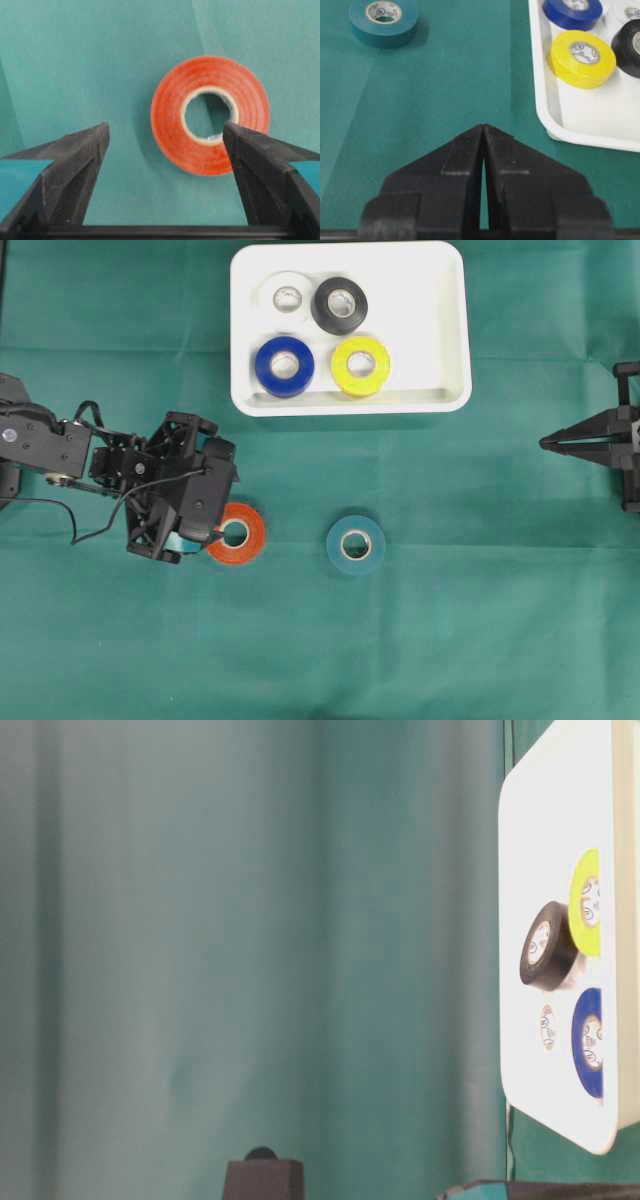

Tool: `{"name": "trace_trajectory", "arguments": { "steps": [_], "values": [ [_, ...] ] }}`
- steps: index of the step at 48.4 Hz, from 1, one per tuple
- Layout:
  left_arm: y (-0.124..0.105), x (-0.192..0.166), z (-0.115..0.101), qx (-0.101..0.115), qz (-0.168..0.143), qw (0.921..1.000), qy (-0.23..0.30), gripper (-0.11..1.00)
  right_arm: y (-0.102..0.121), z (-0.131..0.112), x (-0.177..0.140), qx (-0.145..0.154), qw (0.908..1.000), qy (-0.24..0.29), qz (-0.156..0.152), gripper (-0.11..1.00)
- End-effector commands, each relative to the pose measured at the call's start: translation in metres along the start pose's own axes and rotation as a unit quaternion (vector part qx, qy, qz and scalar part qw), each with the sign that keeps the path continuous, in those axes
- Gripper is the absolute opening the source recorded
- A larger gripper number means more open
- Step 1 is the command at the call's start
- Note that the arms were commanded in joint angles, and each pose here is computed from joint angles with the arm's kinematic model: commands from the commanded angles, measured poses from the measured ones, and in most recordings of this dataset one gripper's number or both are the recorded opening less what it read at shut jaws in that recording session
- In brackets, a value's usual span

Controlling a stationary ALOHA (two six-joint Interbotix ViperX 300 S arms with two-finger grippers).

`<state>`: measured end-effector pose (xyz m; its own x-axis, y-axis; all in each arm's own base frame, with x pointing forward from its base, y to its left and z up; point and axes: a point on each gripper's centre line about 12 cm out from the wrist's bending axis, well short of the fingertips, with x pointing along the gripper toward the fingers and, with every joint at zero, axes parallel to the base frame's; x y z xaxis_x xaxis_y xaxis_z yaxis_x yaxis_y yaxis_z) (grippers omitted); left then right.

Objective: Put the tape into the white case with the left arm.
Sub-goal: 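Move the left gripper down toward the red tape roll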

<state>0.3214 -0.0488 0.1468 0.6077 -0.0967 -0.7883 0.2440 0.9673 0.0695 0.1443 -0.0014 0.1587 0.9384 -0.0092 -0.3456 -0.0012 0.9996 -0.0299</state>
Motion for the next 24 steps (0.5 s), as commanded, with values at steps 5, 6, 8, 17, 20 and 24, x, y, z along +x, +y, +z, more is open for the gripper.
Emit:
{"name": "trace_trajectory", "arguments": {
  "steps": [5, 6, 8, 17, 20, 24],
  "values": [
    [0.000, -0.001, 0.010, 0.001, 0.000, 0.9999, -0.012, 0.93, 0.000, 0.004, 0.001, -0.001, 1.0000, -0.005, 0.000, -0.09],
    [0.000, 0.000, 0.009, 0.001, 0.000, 0.9999, -0.011, 0.93, 0.000, 0.004, 0.001, -0.001, 1.0000, -0.005, 0.000, -0.09],
    [0.000, 0.002, 0.009, 0.001, 0.000, 1.0000, -0.008, 0.93, 0.000, 0.004, 0.001, -0.001, 1.0000, -0.005, 0.000, -0.09],
    [-0.001, 0.014, 0.007, 0.005, -0.002, 1.0000, 0.008, 0.93, 0.000, 0.005, 0.001, -0.001, 1.0000, -0.006, -0.001, -0.09],
    [0.000, 0.019, 0.006, 0.005, -0.002, 0.9999, 0.013, 0.93, 0.000, 0.004, 0.001, 0.001, 1.0000, -0.005, 0.000, -0.09],
    [0.000, 0.023, 0.005, 0.006, -0.003, 0.9998, 0.018, 0.93, 0.000, 0.004, 0.001, 0.000, 1.0000, -0.005, -0.001, -0.09]
  ]
}}
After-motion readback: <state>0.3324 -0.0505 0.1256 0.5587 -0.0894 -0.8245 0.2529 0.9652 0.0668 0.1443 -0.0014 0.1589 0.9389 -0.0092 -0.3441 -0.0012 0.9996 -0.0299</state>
